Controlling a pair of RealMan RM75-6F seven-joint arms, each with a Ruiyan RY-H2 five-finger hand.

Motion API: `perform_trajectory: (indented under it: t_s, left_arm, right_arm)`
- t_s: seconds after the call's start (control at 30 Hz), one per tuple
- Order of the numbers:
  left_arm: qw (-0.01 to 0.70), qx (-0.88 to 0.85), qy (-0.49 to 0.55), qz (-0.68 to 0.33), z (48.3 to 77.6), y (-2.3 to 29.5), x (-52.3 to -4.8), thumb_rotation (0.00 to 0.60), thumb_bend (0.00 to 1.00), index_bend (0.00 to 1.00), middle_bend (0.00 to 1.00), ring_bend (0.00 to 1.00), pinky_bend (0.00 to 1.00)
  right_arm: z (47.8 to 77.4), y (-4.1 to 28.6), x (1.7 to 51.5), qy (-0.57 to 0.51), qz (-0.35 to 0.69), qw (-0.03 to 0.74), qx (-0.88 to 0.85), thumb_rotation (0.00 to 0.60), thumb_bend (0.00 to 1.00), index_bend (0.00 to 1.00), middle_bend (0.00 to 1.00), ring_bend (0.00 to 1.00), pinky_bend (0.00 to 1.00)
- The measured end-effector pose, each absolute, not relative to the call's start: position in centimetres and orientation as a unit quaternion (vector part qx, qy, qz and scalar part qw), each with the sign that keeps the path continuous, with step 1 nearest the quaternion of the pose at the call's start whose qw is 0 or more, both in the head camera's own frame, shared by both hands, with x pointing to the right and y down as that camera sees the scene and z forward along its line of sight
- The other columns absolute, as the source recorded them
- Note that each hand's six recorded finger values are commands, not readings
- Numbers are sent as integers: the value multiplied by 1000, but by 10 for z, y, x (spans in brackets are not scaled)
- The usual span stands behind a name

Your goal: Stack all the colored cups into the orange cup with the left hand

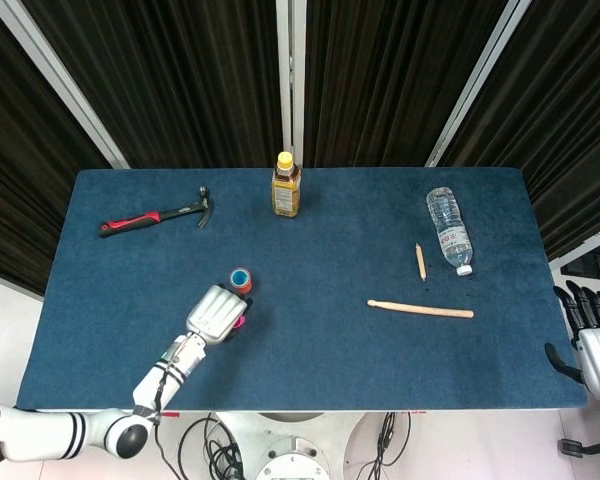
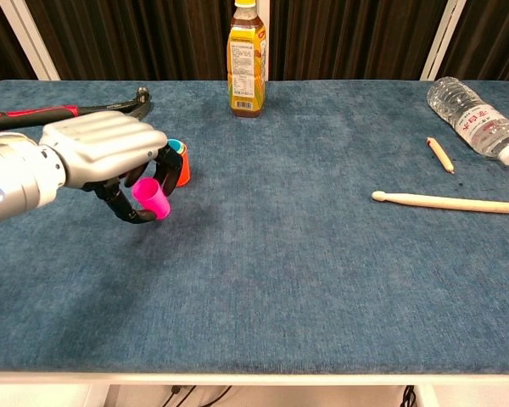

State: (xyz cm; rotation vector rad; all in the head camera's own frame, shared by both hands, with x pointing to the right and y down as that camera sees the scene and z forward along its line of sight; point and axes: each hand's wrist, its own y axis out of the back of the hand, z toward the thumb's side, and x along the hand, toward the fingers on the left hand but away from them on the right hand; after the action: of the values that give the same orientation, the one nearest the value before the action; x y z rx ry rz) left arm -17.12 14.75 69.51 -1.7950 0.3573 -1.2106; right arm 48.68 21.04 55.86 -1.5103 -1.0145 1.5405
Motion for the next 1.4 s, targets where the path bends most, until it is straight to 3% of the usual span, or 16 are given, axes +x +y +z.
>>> perform_trajectory:
  t_s: [0.37, 0.8, 1.13, 1.27, 1.4]
  left_arm:
    - [469, -712, 208, -480, 651, 109, -174, 600, 310, 528, 528, 585, 523]
    - [437, -710, 224, -505, 690, 73, -173, 600, 309, 523, 524, 585, 522]
    - [423, -717, 224, -507, 703, 69, -169, 600, 308, 513, 517, 583, 522]
    - [421, -717, 222, -509, 705, 70, -169, 600, 284, 403, 457, 555, 497]
    - [427, -714, 225, -507, 703, 70, -170, 600, 234, 271, 343, 433, 420]
  right_arm:
    - [560, 209, 480, -391, 597, 373, -593, 600, 282, 0, 0, 0, 0]
    - [558, 208, 482, -392, 600, 371, -590, 600, 282, 0, 0, 0, 0]
    - [561, 207, 485, -392, 602, 367, -591, 600, 282, 0, 0, 0, 0]
    - [560, 208, 487, -395, 602, 366, -589, 600, 282, 0, 0, 0, 0]
    - [560, 208, 488, -396, 603, 365, -589, 600, 282, 0, 0, 0, 0]
